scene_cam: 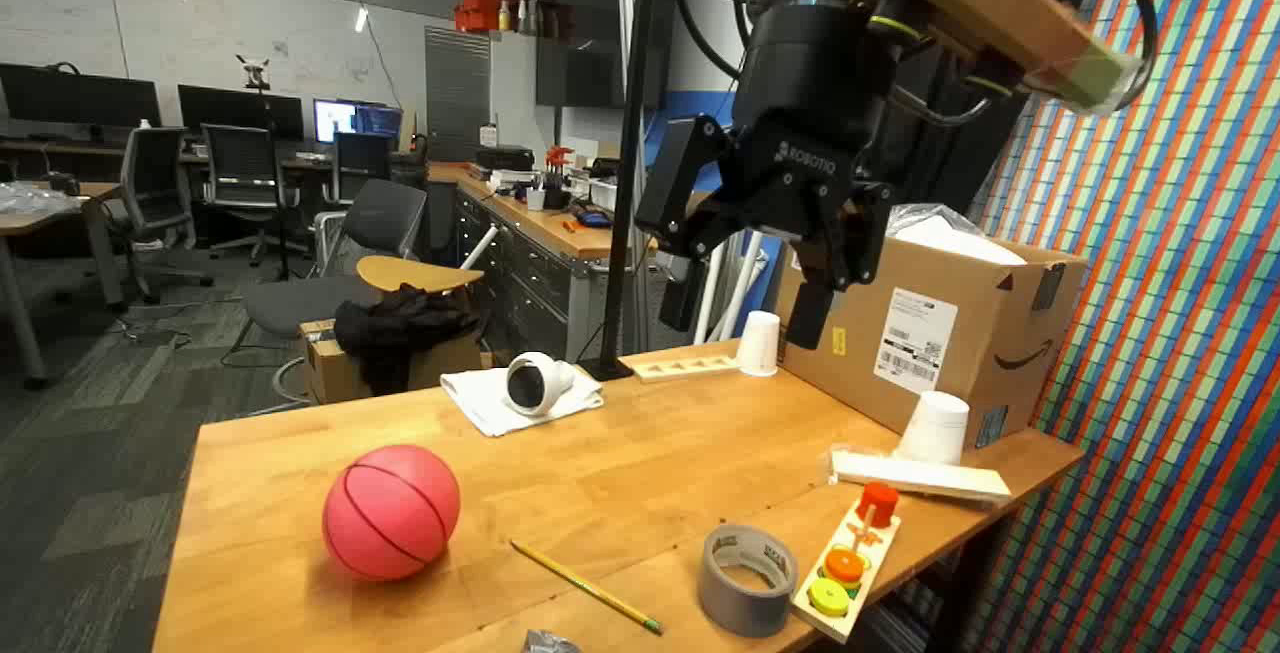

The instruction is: Move the ball to the right

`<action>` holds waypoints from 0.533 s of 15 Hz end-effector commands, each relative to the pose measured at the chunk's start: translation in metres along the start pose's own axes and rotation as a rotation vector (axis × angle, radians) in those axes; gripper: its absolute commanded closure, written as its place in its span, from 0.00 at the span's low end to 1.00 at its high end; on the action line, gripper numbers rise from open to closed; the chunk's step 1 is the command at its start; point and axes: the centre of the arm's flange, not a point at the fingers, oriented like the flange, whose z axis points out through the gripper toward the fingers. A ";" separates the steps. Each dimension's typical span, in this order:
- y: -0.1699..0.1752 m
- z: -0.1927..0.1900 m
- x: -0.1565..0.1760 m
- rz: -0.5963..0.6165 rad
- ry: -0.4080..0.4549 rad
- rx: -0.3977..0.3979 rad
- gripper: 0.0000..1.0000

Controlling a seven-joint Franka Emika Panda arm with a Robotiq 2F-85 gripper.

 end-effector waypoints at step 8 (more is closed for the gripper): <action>-0.003 -0.010 -0.001 -0.006 0.020 0.009 0.00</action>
